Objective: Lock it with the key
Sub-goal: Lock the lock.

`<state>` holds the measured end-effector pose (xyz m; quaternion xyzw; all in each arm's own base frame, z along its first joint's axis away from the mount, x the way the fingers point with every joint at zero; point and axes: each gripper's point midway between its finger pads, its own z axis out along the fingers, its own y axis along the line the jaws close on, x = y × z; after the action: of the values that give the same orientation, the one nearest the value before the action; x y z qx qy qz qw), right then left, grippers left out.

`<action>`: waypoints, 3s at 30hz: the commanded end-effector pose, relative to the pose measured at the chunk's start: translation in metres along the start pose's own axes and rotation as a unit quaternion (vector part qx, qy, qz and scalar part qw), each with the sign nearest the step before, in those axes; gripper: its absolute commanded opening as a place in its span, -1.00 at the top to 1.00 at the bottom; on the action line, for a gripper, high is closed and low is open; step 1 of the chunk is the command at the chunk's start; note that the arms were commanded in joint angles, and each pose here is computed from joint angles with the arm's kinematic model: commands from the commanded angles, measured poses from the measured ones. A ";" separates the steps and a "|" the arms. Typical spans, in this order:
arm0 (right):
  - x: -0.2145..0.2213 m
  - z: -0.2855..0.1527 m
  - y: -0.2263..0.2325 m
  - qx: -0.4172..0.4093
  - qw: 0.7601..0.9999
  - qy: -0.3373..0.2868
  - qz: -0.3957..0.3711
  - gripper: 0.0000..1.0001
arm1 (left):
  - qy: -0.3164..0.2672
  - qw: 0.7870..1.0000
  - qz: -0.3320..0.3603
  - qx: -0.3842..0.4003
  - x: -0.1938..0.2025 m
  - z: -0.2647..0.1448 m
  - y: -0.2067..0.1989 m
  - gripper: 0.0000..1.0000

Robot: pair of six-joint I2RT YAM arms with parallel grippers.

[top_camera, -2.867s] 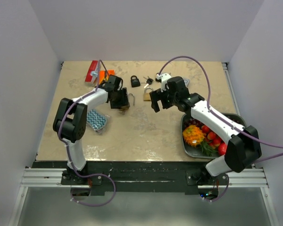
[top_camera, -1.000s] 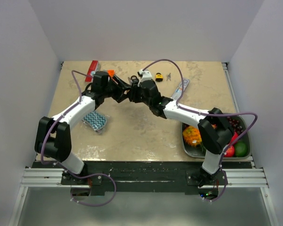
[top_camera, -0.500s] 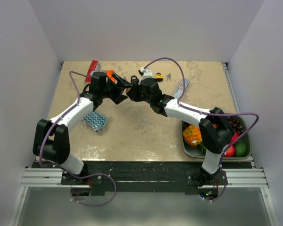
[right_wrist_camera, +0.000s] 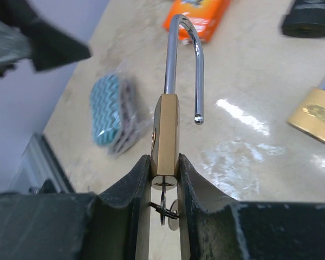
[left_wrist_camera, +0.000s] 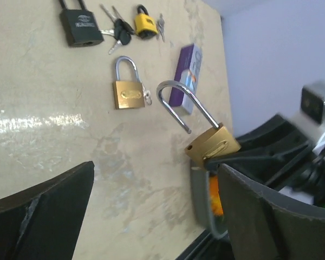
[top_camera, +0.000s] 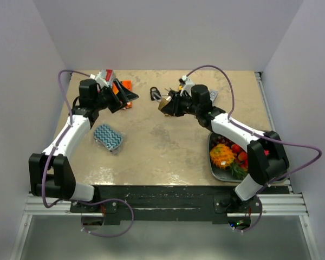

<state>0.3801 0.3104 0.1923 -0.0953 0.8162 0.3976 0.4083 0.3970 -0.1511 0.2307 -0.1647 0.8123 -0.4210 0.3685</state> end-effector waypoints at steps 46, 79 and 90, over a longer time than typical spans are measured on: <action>-0.005 -0.144 0.142 -0.339 0.863 0.024 -0.374 1.00 | 0.162 0.709 0.585 0.360 0.126 -0.088 -0.092 0.61; 0.038 -0.120 0.199 -0.429 0.811 0.041 -0.396 1.00 | 0.114 0.680 0.555 0.465 0.162 -0.091 -0.174 1.00; 0.054 -0.117 0.227 -0.473 0.787 0.042 -0.393 1.00 | 0.091 0.650 0.536 0.531 0.185 -0.098 -0.214 1.00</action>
<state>0.2468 0.3054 0.2583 -0.5151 0.6386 0.4252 0.3823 0.2446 -0.2548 0.2532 0.4560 0.6761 -0.4186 0.3998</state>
